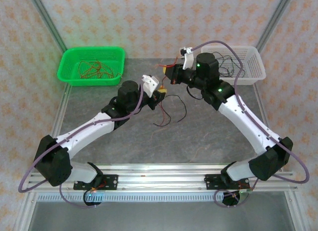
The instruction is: Untangle the cables
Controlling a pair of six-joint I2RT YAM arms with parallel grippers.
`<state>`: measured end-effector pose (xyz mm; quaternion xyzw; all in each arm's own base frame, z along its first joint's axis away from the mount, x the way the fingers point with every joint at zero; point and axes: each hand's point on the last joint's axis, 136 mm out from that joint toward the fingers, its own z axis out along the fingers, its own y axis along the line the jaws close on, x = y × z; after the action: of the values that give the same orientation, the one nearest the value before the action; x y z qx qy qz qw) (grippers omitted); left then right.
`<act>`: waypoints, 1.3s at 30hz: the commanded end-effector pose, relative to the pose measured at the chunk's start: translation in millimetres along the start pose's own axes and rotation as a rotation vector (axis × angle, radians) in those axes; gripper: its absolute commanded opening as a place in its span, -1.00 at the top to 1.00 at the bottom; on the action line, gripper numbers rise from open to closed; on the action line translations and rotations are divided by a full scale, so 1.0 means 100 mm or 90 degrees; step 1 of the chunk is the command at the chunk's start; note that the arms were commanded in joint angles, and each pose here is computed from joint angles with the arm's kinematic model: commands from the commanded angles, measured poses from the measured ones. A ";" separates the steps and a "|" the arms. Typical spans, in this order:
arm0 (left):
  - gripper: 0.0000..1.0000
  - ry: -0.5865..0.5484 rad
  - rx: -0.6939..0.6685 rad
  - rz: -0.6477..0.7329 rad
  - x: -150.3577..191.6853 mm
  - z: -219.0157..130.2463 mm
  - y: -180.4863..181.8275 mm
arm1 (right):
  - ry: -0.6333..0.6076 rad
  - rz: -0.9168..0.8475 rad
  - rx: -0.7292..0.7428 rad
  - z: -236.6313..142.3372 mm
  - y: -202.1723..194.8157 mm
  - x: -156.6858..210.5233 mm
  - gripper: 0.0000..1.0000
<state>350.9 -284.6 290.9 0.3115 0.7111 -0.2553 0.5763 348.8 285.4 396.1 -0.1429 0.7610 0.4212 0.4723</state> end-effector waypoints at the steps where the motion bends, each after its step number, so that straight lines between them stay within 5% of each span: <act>1: 0.86 -0.030 -0.017 0.011 -0.19 -0.10 0.00 | -0.029 -0.007 -0.015 -0.10 0.10 -0.12 1.00; 11: 1.00 -0.054 -0.097 -0.027 -0.37 -0.34 0.17 | -0.036 0.006 0.043 -0.12 -0.11 -0.02 0.98; 17: 1.00 -0.066 -0.179 -0.066 -0.55 -0.59 0.35 | -0.040 0.027 0.117 -0.15 -0.39 0.10 0.28; 20: 1.00 -0.066 -0.215 -0.076 -0.63 -0.70 0.43 | -0.043 0.028 0.142 -0.20 -0.47 0.13 0.09; 29: 1.00 -0.043 -0.385 -0.129 -0.75 -0.99 1.06 | -0.087 0.012 0.158 -0.52 -0.46 0.07 -0.42; 39: 1.00 -0.080 -0.442 -0.184 -0.87 -1.23 1.55 | -0.165 0.026 0.183 -0.93 -0.52 0.01 -0.67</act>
<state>391.0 -113.0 392.1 -0.0004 0.7540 -0.0933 0.6503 322.5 194.5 382.4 -0.0302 0.7615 0.3404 0.5507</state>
